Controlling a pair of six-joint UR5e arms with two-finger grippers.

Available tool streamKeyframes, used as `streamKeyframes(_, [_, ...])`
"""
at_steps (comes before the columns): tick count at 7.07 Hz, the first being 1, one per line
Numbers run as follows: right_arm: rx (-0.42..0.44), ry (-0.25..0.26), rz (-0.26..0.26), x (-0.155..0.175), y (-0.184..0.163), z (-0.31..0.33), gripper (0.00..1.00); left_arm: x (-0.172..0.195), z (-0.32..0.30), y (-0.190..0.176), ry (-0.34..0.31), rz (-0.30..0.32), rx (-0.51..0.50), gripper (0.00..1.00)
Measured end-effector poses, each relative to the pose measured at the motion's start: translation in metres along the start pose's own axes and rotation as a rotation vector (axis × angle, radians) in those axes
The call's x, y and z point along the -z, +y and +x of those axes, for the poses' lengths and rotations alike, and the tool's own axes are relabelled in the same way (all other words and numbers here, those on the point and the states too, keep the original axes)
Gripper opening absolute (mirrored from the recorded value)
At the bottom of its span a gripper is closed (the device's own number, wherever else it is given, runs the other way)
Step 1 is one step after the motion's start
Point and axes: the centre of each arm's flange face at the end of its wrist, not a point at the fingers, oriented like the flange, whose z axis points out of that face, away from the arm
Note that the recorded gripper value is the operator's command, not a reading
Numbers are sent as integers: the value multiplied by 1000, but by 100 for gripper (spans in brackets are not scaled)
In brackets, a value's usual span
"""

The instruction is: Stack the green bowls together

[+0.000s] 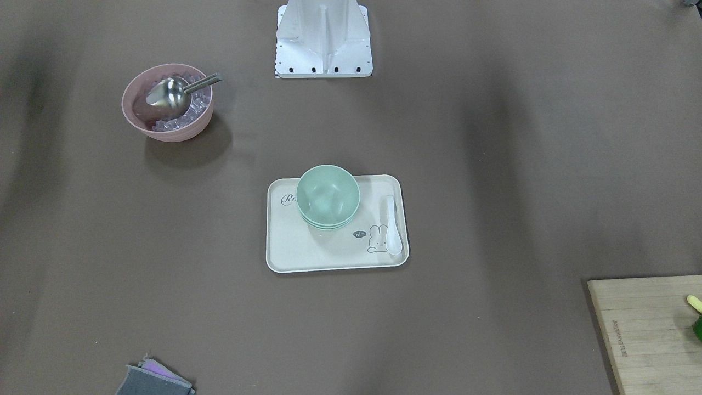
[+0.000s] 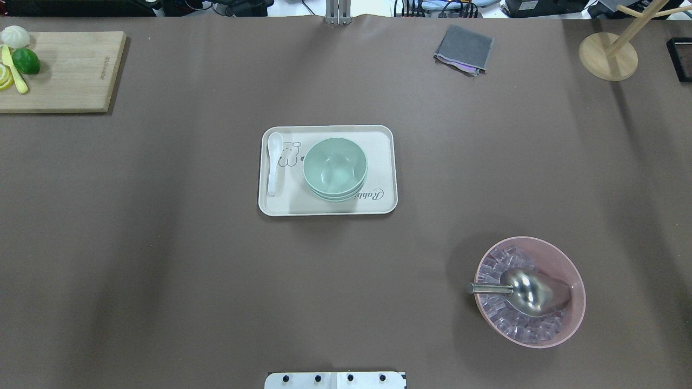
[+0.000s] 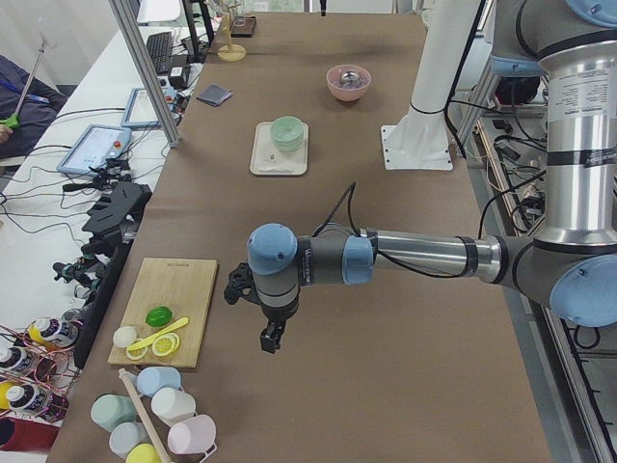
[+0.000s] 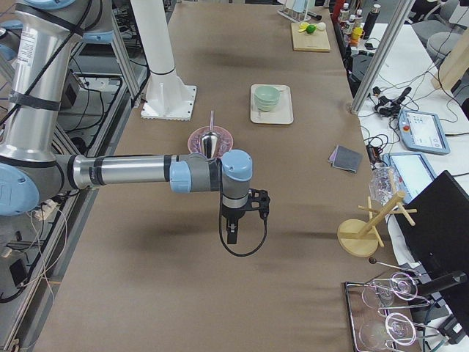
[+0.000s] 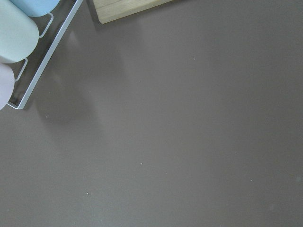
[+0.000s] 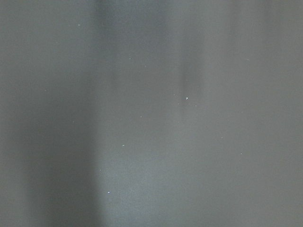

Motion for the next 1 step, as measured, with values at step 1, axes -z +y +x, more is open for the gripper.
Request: streamKeyframes(1, [0, 0, 0, 0, 0, 0, 100, -1, 0, 0, 2, 0, 3, 99])
